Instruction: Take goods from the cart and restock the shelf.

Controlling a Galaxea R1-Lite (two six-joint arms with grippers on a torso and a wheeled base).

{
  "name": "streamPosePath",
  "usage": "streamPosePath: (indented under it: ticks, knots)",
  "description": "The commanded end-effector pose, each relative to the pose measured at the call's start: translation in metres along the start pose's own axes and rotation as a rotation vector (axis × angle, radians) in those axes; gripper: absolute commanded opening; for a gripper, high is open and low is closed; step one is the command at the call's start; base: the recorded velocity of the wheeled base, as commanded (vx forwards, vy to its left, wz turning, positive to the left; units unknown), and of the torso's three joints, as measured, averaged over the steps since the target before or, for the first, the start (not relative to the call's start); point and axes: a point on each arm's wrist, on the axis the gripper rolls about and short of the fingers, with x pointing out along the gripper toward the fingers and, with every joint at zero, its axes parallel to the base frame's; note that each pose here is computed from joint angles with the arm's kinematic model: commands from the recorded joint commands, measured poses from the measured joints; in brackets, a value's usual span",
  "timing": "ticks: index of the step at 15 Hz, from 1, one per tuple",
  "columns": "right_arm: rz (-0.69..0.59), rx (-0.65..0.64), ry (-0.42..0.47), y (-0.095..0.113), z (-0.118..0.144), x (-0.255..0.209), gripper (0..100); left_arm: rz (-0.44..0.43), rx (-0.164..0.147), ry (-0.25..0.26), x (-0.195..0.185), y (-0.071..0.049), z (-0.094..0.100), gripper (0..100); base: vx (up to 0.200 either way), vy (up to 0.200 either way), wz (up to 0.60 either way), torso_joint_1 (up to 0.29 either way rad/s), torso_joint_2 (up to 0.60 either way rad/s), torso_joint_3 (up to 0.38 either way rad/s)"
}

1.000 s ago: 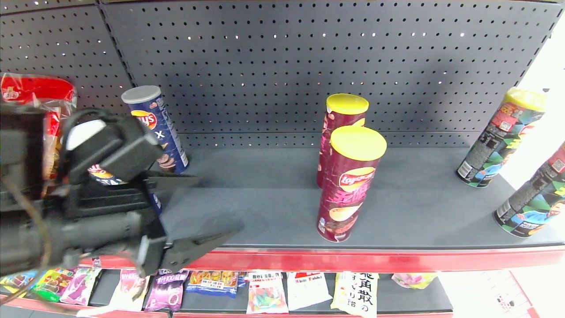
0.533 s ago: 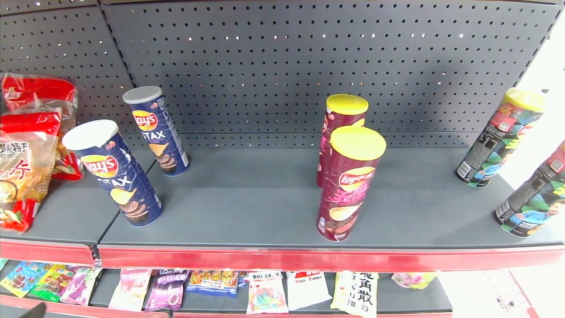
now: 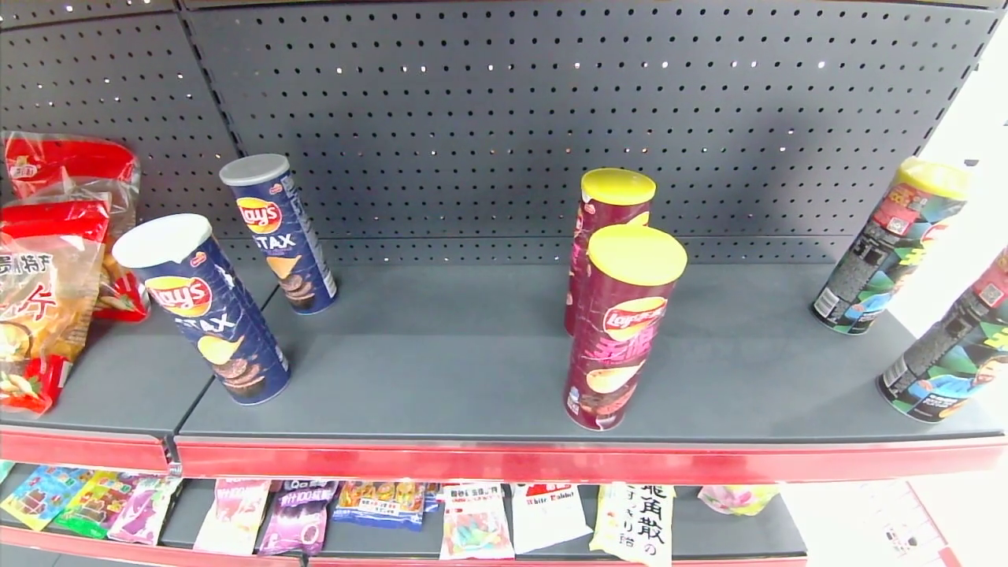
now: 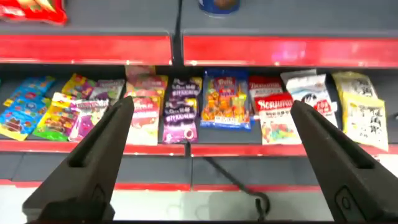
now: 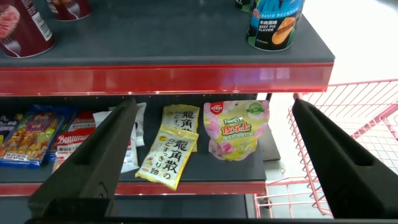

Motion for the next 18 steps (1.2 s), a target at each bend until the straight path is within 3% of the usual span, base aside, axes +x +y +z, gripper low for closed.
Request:
streamPosePath:
  ticks: [1, 2, 3, 4, 6, 8, 9, 10, 12, 15, 17, 18]
  knots:
    - [0.0, -0.001, 0.0, 0.0, 0.0, 0.0, 100, 0.059, -0.001, -0.017, 0.01, 0.001, -0.013, 100, 0.0, 0.0, 0.0, 0.0, 0.0, 0.0]
    - [0.0, -0.001, 0.0, 0.0, 0.0, 0.0, 100, 0.066, -0.004, -0.039, 0.016, 0.0, -0.018, 100, 0.0, 0.0, 0.0, 0.0, 0.0, 0.0]
    - [0.0, -0.001, 0.0, 0.0, 0.0, 0.0, 100, -0.019, -0.041, -0.212, 0.026, -0.002, -0.019, 100, 0.0, 0.0, 0.0, 0.0, 0.0, 0.0]
    - [0.0, -0.001, 0.0, 0.0, 0.0, 0.0, 100, -0.029, -0.059, -0.105, 0.028, -0.002, -0.029, 100, 0.0, 0.0, 0.0, 0.0, 0.0, 0.0]
    - [0.0, -0.001, 0.0, 0.0, 0.0, 0.0, 100, -0.013, -0.056, -0.127, 0.028, -0.002, -0.028, 100, 0.0, 0.0, 0.0, 0.0, 0.0, 0.0]
    - [0.0, -0.003, 0.0, 0.0, 0.0, 0.0, 100, 0.084, -0.037, -0.141, 0.026, -0.004, -0.029, 100, 0.0, 0.0, 0.0, 0.0, 0.0, 0.0]
    - [0.0, -0.003, 0.001, 0.0, 0.0, 0.0, 100, 0.107, -0.047, -0.152, 0.026, -0.004, -0.029, 100, 0.0, 0.0, 0.0, 0.0, 0.0, 0.0]
    - [0.0, -0.003, 0.0, 0.0, 0.0, 0.0, 100, 0.103, -0.048, -0.156, 0.026, -0.004, -0.029, 100, 0.0, 0.0, 0.0, 0.0, 0.0, 0.0]
    - [0.0, -0.003, 0.0, 0.0, 0.0, 0.0, 100, -0.03, -0.024, -0.214, 0.021, -0.006, -0.032, 100, 0.0, 0.0, 0.0, 0.0, 0.0, 0.0]
    - [0.0, -0.003, 0.0, 0.0, 0.0, 0.0, 100, -0.017, -0.022, -0.219, 0.021, -0.005, -0.032, 100, 0.0, 0.0, 0.0, 0.0, 0.0, 0.0]
    - [0.0, -0.003, 0.0, 0.0, 0.0, 0.0, 100, 0.004, -0.052, -0.218, 0.021, -0.005, -0.032, 100, 0.0, 0.0, 0.0, 0.0, 0.0, 0.0]
    - [0.0, -0.003, 0.0, 0.0, 0.0, 0.0, 100, 0.006, -0.051, -0.219, 0.021, -0.005, -0.032, 100, 0.0, 0.0, 0.0, 0.0, 0.0, 0.0]
